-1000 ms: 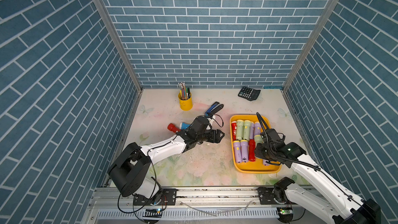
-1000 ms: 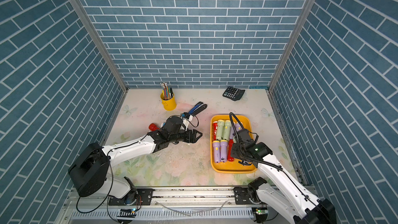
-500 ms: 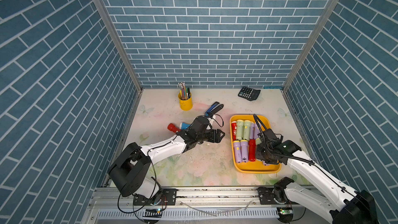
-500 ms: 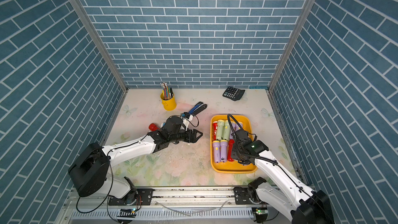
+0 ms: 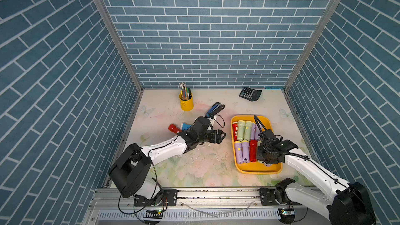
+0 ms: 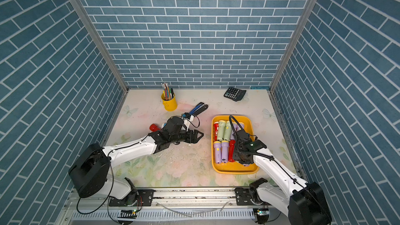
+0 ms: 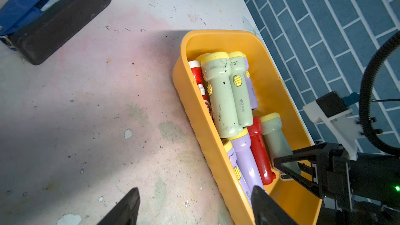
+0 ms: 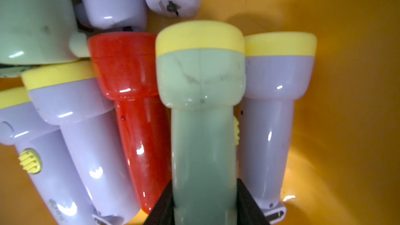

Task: Put the flashlights into the storage boxes
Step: Place the flashlight at the storage box.

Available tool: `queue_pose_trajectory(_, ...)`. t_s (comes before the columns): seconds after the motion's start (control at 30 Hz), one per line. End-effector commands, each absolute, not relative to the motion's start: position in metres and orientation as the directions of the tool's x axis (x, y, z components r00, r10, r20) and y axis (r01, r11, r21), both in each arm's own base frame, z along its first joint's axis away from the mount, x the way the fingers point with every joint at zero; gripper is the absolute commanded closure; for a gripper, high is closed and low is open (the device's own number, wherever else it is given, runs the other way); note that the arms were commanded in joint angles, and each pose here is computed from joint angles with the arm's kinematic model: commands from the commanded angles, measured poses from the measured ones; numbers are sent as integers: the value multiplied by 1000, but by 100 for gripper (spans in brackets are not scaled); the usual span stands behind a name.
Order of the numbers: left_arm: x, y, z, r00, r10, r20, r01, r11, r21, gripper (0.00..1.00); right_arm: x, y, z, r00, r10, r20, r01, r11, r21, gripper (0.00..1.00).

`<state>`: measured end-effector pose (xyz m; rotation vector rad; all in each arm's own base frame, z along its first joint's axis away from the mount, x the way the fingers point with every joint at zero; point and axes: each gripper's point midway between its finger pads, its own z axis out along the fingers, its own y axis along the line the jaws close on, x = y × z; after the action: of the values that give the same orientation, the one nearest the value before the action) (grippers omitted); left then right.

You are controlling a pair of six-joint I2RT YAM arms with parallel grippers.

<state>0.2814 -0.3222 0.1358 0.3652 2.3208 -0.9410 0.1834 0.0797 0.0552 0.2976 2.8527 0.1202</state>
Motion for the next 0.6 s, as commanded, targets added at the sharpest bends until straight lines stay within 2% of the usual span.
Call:
queue_pose_trajectory(0.0, 279, -319, 137, -772, 30, -635, 458, 718, -523, 19, 181, 77, 47, -950, 200, -239, 182, 979, 96, 77)
queue_pose_trajectory(0.2, 280, -315, 136, -774, 29, -632, 446, 734, -513, 19, 179, 76, 44, -954, 197, -224, 182, 980, 87, 75)
queue_pose_trajectory(0.57, 282, -311, 139, -770, 22, -637, 434, 750, -498, 19, 177, 75, 42, -959, 192, -206, 181, 981, 73, 64)
